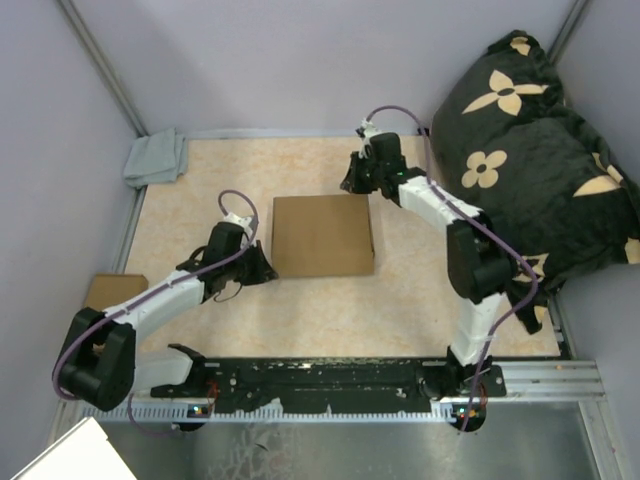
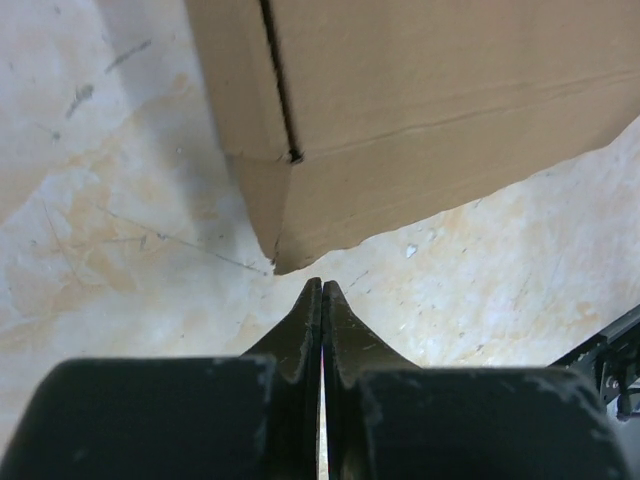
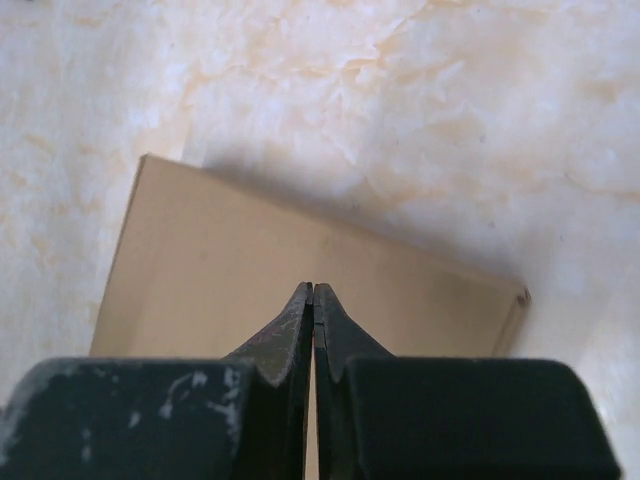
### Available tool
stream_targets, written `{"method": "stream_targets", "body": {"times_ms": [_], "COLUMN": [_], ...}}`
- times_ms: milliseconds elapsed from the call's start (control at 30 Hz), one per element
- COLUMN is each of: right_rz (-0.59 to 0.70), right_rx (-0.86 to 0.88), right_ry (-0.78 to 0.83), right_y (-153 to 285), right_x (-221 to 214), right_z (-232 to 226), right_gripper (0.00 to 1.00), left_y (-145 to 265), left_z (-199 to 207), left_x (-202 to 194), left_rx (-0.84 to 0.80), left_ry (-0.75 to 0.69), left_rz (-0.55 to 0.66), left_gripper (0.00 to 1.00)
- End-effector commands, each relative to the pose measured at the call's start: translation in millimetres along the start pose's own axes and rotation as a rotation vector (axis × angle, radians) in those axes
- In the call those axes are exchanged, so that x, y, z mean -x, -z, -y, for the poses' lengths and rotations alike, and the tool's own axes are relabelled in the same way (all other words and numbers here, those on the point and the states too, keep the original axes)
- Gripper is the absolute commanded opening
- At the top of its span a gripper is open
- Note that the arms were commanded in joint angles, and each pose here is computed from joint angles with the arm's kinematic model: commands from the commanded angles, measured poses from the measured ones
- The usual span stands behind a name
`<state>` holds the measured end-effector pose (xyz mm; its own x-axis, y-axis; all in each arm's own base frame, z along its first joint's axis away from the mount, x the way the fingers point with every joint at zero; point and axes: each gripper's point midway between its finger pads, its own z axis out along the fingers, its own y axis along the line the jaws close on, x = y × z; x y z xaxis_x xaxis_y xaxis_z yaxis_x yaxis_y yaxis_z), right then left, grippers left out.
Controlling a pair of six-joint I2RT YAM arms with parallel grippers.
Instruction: Fold the paper box
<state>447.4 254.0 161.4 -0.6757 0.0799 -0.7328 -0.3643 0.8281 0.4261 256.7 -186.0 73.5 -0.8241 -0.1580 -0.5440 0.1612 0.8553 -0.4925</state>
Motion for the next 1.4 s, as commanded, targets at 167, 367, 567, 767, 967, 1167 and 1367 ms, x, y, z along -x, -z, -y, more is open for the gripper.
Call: {"method": "stream_targets", "body": {"times_ms": [167, 367, 567, 767, 967, 1167, 1367], "right_rz": [-0.051, -0.186, -0.335, -0.484, -0.546, -0.492, -0.375], "right_rx": [0.072, 0.105, 0.222, 0.430, 0.554, 0.264, -0.096], "right_ry": [0.046, 0.102, 0.162, 0.179, 0.179, 0.141, 0.033], "right_y": [-89, -88, -53, -22, -17, -40, -34], "right_x": [7, -41, -107, -168, -197, -183, -145], "right_z": [-18, -28, -60, -108, -149, -104, -20], "right_gripper": [0.00, 0.03, 0.06, 0.07, 0.09, 0.09, 0.08], "left_y": [-13, -33, -43, -34, -18, -15, 7], "left_z": [6, -10, -27, -27, 1, 2, -19], "left_x": [-2, -2, 5, 25, 38, 30, 12], "left_rx": [-0.062, 0.007, 0.116, 0.178, 0.042, 0.053, 0.186], "left_ry": [-0.011, -0.015, -0.002, 0.025, 0.059, 0.027, 0.027], "left_rz": [0.040, 0.039, 0.089, 0.272, 0.424, 0.371, 0.271], "left_gripper": [0.00, 0.00, 0.00, 0.00, 0.00, 0.00, 0.05]}}
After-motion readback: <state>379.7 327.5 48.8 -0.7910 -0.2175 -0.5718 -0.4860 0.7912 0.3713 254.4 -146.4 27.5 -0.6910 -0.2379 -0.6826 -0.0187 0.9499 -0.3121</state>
